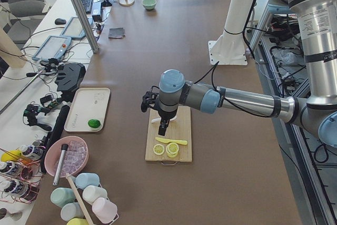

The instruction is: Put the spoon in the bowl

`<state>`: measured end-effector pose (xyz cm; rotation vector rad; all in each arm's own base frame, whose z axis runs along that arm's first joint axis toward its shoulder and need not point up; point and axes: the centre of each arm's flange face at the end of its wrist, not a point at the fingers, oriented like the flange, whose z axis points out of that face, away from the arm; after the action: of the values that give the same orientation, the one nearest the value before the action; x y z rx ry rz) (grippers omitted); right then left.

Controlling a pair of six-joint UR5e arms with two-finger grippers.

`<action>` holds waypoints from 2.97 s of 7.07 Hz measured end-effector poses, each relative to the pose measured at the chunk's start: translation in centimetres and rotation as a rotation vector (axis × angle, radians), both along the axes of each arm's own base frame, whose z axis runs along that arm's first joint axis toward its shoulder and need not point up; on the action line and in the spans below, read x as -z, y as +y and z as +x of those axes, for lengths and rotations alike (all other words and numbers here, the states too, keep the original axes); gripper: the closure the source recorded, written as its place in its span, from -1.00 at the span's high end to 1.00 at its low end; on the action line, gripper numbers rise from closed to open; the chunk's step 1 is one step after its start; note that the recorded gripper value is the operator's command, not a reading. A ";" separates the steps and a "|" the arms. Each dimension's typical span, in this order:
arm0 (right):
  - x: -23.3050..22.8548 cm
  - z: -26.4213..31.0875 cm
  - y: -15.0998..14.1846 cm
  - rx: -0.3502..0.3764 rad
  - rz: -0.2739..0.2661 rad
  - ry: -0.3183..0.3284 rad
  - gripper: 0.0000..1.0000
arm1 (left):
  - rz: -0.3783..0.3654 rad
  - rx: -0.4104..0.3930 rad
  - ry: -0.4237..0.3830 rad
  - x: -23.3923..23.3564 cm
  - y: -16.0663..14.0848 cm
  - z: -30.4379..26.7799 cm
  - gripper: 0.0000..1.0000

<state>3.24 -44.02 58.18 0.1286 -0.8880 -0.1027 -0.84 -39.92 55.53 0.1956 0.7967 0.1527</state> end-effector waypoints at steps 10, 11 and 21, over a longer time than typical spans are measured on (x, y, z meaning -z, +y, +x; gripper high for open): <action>-4.9 -16.3 -14.0 -0.130 -0.112 0.081 0.38 | -0.036 0.040 0.018 0.4 -1.7 0.6 0.95; -5.0 -16.8 -14.2 -0.131 -0.116 0.082 0.16 | -0.060 0.045 0.022 0.3 -2.3 1.4 0.95; 10.3 -25.8 -9.8 -0.228 -0.244 -0.114 -1.00 | -0.210 0.018 0.051 -1.4 -6.2 13.6 0.93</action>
<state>-22.59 -53.82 47.86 0.0073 -0.9859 0.2270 12.73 -46.16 56.88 0.0087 0.8552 0.0467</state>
